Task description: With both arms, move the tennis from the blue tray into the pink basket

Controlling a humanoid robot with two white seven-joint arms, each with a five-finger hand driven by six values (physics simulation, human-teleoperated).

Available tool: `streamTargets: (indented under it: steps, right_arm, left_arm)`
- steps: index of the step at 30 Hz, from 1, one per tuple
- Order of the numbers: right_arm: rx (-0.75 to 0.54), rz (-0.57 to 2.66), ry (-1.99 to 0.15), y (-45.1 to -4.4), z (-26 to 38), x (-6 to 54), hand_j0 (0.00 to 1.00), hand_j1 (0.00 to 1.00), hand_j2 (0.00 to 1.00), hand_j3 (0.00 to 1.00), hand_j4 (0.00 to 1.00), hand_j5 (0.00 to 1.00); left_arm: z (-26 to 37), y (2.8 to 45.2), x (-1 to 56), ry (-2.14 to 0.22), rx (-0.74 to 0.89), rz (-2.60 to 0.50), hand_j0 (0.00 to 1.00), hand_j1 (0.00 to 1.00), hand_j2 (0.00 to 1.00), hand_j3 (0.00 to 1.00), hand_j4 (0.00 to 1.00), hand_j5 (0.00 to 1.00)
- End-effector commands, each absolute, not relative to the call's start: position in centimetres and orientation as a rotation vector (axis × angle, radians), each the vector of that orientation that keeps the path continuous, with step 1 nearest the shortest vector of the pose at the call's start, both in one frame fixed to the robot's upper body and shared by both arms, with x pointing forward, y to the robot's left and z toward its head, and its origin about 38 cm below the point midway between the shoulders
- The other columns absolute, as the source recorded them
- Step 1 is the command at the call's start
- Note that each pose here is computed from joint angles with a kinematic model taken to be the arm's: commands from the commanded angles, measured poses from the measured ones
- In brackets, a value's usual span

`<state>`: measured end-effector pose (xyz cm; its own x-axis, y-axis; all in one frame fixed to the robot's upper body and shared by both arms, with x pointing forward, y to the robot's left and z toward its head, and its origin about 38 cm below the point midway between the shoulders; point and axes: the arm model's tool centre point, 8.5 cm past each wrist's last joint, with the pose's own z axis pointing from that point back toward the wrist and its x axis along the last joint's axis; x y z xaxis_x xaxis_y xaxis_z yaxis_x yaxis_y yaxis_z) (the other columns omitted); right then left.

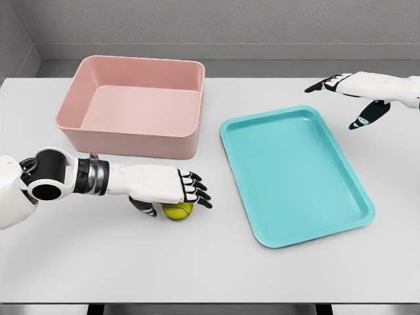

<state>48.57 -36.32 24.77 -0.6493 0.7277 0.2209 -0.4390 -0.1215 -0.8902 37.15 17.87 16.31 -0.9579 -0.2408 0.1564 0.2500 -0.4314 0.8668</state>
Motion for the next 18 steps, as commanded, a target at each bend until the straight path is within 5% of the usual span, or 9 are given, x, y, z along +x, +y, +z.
streamTargets:
  steps: [1,18]
  right_arm:
    - [-0.345,1.857,-1.351,-36.44,24.89,48.57,1.0,1.0,1.0,1.0,1.0,1.0]
    - [-0.345,1.86,-1.35,-36.42,24.9,48.58,1.0,1.0,1.0,1.0,1.0,1.0]
  left_arm:
    - [16.34,17.95,37.22,-1.478,-0.014,-2.43,1.0,1.0,1.0,1.0,1.0,1.0]
    - [15.76,18.06,37.06,-1.464,-0.023,-2.428,1.0,1.0,1.0,1.0,1.0,1.0]
